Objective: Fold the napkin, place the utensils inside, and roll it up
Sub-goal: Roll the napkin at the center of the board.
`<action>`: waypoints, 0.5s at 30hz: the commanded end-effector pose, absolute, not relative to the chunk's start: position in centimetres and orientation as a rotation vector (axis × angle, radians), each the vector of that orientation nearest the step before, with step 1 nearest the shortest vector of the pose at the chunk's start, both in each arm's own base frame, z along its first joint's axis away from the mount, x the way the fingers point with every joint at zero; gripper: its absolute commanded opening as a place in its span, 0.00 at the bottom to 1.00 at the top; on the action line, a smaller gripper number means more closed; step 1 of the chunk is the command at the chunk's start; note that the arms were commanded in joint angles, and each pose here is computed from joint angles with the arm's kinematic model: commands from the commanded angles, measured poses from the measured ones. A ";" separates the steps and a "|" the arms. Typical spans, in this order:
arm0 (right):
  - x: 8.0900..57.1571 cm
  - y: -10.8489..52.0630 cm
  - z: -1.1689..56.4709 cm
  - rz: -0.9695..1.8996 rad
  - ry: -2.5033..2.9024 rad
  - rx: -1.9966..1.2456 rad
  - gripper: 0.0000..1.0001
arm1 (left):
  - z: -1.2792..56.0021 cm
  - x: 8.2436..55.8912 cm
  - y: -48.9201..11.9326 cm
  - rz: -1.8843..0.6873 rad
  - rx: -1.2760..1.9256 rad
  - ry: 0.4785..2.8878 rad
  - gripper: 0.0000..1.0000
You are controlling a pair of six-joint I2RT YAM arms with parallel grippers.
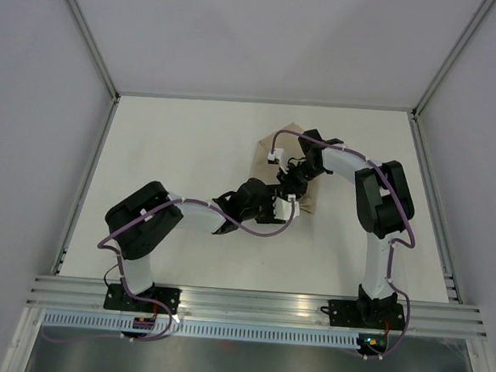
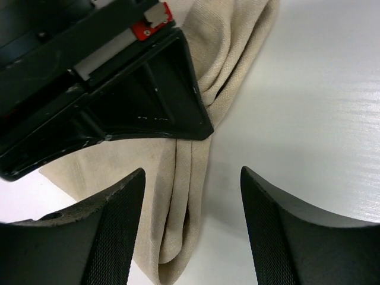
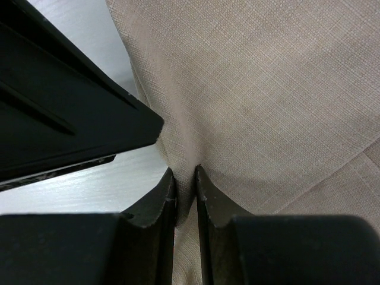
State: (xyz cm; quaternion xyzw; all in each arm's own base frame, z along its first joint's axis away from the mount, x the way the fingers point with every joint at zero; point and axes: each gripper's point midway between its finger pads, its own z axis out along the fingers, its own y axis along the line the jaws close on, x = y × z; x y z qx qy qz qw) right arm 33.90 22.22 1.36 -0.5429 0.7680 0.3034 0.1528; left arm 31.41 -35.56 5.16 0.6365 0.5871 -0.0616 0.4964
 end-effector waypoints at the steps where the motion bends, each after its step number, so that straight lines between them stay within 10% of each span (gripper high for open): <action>1: 29.4 18.6 -3.5 0.891 2.445 -1.648 0.03 | 6.0 32.2 -36.8 -0.077 1.604 1.298 0.71; 15: 29.4 18.5 -3.7 0.909 2.460 -1.648 0.02 | 2.6 33.4 -36.1 0.062 1.738 1.275 0.70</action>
